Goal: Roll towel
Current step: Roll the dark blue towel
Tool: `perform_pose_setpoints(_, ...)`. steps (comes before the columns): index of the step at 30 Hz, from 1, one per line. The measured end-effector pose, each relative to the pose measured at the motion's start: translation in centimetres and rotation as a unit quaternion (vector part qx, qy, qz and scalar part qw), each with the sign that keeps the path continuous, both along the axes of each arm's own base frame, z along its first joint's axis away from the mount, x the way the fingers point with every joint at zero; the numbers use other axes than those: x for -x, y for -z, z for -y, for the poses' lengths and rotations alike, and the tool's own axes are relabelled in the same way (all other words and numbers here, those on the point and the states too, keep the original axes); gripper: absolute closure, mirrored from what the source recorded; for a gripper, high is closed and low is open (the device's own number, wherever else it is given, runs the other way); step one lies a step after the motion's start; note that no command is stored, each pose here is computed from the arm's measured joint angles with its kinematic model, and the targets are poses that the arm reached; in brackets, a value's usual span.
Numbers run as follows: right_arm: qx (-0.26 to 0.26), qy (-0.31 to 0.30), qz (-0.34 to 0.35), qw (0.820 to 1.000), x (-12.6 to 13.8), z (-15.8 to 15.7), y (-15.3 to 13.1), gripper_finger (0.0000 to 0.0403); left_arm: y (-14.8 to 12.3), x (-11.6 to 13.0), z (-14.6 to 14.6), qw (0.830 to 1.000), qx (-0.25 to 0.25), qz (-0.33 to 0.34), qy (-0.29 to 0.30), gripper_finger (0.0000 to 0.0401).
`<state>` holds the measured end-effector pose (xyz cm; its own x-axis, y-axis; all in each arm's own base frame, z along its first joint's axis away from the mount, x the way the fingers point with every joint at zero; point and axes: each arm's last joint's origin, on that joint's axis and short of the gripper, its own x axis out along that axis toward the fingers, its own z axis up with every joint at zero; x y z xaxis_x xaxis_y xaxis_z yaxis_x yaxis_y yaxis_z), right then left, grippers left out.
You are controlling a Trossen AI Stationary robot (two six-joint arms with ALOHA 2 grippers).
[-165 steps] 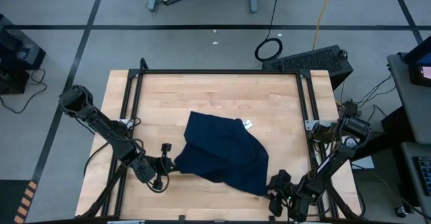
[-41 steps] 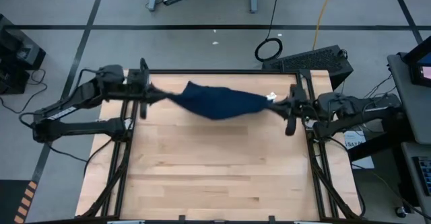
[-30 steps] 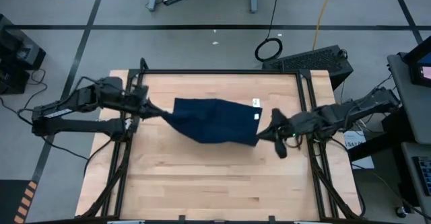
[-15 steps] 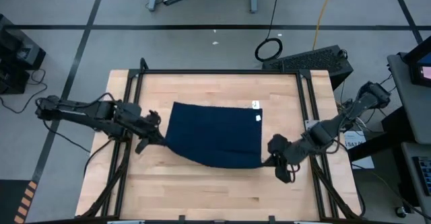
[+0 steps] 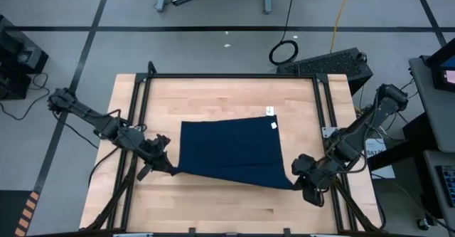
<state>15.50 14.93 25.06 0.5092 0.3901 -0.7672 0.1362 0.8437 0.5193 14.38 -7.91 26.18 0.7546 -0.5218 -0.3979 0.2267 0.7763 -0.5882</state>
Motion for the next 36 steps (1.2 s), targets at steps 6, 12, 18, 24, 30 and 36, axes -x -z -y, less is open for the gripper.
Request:
perform_pose_setpoints(6, 0.054, 0.048, 0.049, 0.996, -0.4, 0.5, -0.1, 0.0403, 2.1, 0.4, 0.3, 0.994, -0.073, -0.085, -0.018, 0.0395)
perform_pose_setpoints(12, 0.148, 0.106, 0.099, 0.978, -0.5, 1.2, 0.1, 0.0403, 4.0, 0.8, 0.3, 0.973, -0.151, -0.157, -0.077, 0.0395)
perform_pose_setpoints(18, 0.263, 0.157, 0.121, 0.944, -1.4, 1.1, 1.7, 0.0403, 4.7, 0.2, 0.7, 0.957, -0.206, -0.142, -0.143, 0.0395)
perform_pose_setpoints(24, 0.344, 0.172, 0.086, 0.919, -2.5, 0.6, 4.7, 0.0403, 5.8, -0.6, 1.0, 0.938, -0.251, -0.152, -0.184, 0.0395)
perform_pose_setpoints(30, 0.411, 0.133, 0.041, 0.901, -3.5, -0.1, 8.0, 0.0403, 7.0, -0.9, 1.7, 0.93, -0.277, -0.174, -0.17, 0.0395)
perform_pose_setpoints(36, 0.43, 0.145, 0.013, 0.891, -4.3, 0.1, 9.7, 0.0403, 7.2, -1.0, 2.0, 0.93, -0.269, -0.18, -0.173, 0.0395)
